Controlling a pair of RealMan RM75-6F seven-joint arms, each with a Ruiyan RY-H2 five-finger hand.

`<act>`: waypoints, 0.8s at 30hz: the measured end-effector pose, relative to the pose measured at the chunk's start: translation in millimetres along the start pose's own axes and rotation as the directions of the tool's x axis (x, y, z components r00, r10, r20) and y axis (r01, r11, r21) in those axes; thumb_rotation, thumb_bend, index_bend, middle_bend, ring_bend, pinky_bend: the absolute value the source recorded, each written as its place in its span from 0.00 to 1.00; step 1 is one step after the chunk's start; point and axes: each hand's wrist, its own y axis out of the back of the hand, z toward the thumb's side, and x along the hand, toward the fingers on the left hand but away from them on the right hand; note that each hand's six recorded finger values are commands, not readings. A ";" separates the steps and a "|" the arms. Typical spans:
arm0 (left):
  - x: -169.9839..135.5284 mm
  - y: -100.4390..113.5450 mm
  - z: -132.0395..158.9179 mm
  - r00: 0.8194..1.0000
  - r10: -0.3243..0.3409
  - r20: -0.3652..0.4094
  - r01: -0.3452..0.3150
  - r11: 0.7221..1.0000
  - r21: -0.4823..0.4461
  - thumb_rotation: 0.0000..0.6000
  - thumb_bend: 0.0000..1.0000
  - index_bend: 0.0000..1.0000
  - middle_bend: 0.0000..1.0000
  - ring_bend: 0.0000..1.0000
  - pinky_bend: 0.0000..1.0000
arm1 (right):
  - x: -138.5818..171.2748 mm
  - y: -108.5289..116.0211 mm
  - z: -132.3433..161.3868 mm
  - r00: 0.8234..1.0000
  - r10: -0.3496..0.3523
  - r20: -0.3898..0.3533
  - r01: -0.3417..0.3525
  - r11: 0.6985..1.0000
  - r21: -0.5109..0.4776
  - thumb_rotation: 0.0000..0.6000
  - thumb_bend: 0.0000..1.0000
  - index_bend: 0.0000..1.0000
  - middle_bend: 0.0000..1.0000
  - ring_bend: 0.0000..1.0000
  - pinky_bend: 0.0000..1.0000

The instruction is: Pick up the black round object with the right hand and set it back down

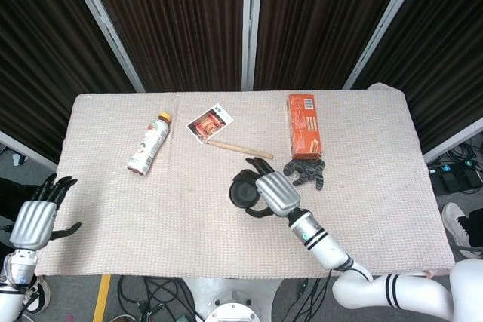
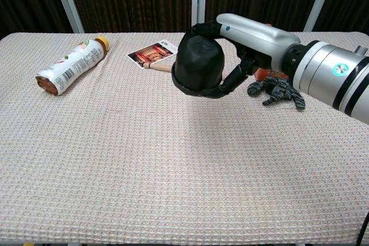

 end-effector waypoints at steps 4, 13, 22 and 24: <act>0.9 -6.5 -0.2 1.000 -0.020 0.000 0.020 1.000 -0.004 1.00 0.12 0.14 0.12 0.00 0.18 | 30.7 22.0 -56.7 0.987 -0.058 0.147 0.052 0.998 0.043 1.00 0.20 0.34 0.42 0.03 0.00; 1.8 -10.9 9.4 0.999 -0.021 0.023 0.021 1.000 0.001 1.00 0.12 0.14 0.12 0.00 0.18 | 87.3 50.0 -130.1 0.943 -0.068 0.327 0.067 0.998 0.014 1.00 0.20 0.34 0.42 0.03 0.00; 1.1 -8.8 8.4 1.000 -0.024 0.013 0.023 1.000 0.008 1.00 0.12 0.14 0.12 0.00 0.18 | 42.3 13.0 -64.8 0.988 -0.007 0.154 0.007 1.000 0.001 1.00 0.19 0.34 0.42 0.03 0.00; 1.7 -11.4 8.7 0.999 -0.031 0.015 0.031 0.999 0.008 1.00 0.12 0.14 0.12 0.00 0.18 | 61.1 22.3 -90.5 0.974 -0.032 0.225 0.029 0.999 0.017 1.00 0.19 0.34 0.42 0.02 0.00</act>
